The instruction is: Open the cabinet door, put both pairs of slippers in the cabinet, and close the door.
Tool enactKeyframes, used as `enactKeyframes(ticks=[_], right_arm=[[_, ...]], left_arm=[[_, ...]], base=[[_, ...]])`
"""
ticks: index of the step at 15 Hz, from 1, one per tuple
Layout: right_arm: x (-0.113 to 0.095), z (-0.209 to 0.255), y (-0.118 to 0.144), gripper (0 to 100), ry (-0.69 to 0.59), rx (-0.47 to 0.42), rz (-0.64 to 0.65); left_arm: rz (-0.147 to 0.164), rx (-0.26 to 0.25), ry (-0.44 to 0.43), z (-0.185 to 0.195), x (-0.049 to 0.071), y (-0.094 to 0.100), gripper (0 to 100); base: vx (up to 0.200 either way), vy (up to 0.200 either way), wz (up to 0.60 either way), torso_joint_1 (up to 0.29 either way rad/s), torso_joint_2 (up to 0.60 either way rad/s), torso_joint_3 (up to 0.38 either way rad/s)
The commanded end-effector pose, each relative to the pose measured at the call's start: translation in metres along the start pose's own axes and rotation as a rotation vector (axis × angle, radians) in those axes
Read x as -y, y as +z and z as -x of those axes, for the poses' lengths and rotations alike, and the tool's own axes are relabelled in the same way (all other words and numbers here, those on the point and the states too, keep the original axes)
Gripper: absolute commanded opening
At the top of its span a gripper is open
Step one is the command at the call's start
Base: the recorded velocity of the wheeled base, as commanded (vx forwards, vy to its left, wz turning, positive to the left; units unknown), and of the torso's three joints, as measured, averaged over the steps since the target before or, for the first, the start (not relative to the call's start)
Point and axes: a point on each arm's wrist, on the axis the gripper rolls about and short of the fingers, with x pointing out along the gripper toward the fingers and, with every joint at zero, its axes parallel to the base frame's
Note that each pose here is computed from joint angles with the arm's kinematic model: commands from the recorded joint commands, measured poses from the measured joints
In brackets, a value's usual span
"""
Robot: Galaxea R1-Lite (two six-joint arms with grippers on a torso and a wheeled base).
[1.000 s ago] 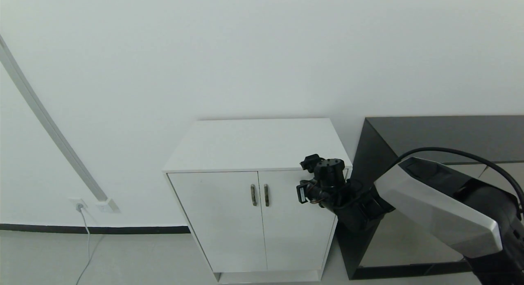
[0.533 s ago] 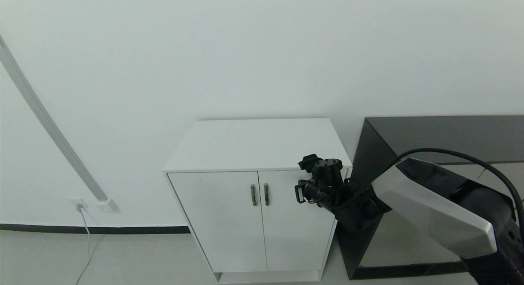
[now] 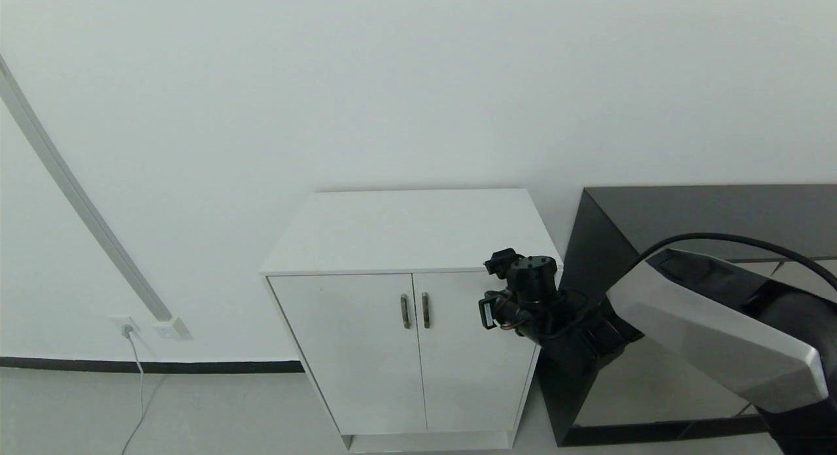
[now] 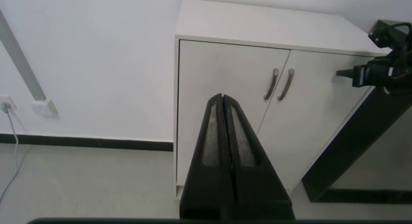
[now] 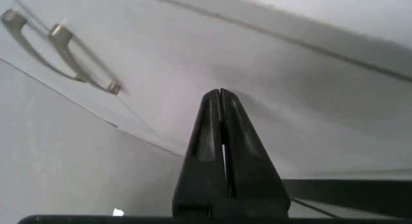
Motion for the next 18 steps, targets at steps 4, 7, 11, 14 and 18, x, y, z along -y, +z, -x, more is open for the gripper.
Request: enactKeyframes(ticks=[4,7,11,14,18], right_arm=[[0.013,0.047,0.009,0,-0.044,0.023,-0.010],[0.027,0.079,0.022,0,-0.070,0.045,-0.020],[0.059,0.135,0.031,0,-0.136,0.052,-0.044],[0.085,0.182,0.027,0,-0.207,0.049,-0.070],[0.106,0.247,0.025,0,-0.280,0.109,-0.096]], left_arm=[[0.001,-0.001,0.001,0.000,0.000,0.000,0],[0.002,-0.001,0.001,0.000,0.000,0.000,0],[0.002,-0.001,0.001,0.000,0.000,0.000,0],[0.002,-0.001,0.001,0.000,0.000,0.000,0],[0.002,-0.001,0.001,0.000,0.000,0.000,0]], base=[[0.000,0.000,0.00,0.000,0.00,0.000],[0.000,0.000,0.00,0.000,0.00,0.000],[0.000,0.000,0.00,0.000,0.00,0.000],[0.000,0.000,0.00,0.000,0.00,0.000],[0.000,0.000,0.00,0.000,0.00,0.000]])
